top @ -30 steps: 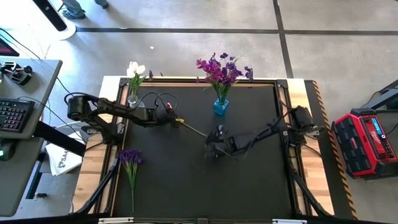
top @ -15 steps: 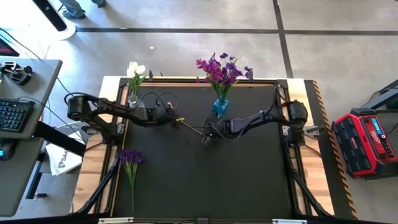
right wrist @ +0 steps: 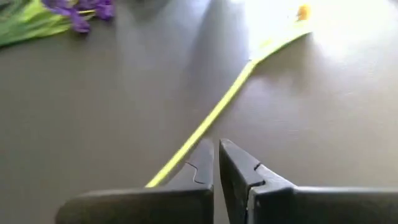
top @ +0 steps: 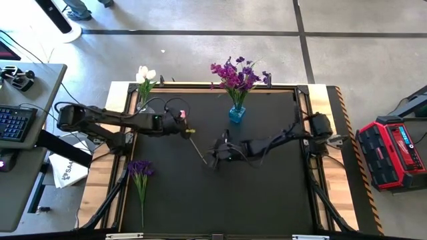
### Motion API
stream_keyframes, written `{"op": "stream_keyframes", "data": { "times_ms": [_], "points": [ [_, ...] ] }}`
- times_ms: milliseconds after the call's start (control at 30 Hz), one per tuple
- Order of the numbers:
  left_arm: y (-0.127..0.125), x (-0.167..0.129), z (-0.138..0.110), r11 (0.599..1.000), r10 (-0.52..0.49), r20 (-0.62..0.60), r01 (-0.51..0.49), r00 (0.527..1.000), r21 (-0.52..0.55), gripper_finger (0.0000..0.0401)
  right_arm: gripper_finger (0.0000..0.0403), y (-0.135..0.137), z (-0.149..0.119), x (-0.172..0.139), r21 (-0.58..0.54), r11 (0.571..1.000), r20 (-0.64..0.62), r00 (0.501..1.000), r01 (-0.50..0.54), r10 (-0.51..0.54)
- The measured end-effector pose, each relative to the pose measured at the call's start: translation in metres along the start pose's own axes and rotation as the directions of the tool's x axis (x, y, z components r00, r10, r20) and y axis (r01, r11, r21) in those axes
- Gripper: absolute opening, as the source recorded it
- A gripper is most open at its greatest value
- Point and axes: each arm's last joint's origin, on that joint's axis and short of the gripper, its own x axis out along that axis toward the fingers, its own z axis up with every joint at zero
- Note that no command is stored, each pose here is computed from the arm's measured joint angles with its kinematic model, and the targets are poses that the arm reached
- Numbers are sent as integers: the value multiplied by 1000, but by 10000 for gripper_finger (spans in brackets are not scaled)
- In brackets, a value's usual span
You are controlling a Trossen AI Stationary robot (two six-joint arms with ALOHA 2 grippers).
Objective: Sort flowers into vase by color
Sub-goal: Put the pink flower into the transparent vase
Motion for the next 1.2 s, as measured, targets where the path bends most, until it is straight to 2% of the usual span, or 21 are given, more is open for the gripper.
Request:
{"op": "stream_keyframes", "data": {
  "times_ms": [133,267,400,633,800,1200],
  "points": [
    [1,3,-16,997,32,-43,-35,999,-73,284,0,5,-1,-20,-68,990,-24,991,127,-129],
    [0,14,-28,984,53,-111,-70,992,-161,284,0,8,-4,-31,-97,975,-29,979,198,-201],
    [-3,32,-30,976,64,-125,-88,990,-198,284,0,10,-5,-33,-105,974,-26,978,203,-207],
    [1,59,-26,977,95,-138,-119,986,-179,272,0,10,-5,-33,-102,974,-26,978,204,-208],
    [4,63,-21,982,98,-126,-116,987,-149,233,0,10,-5,-33,-101,974,-25,978,204,-208],
    [6,64,-20,989,86,-147,-103,985,-108,101,0,18,-7,-36,-117,975,-9,981,189,-192]
  ]
}}
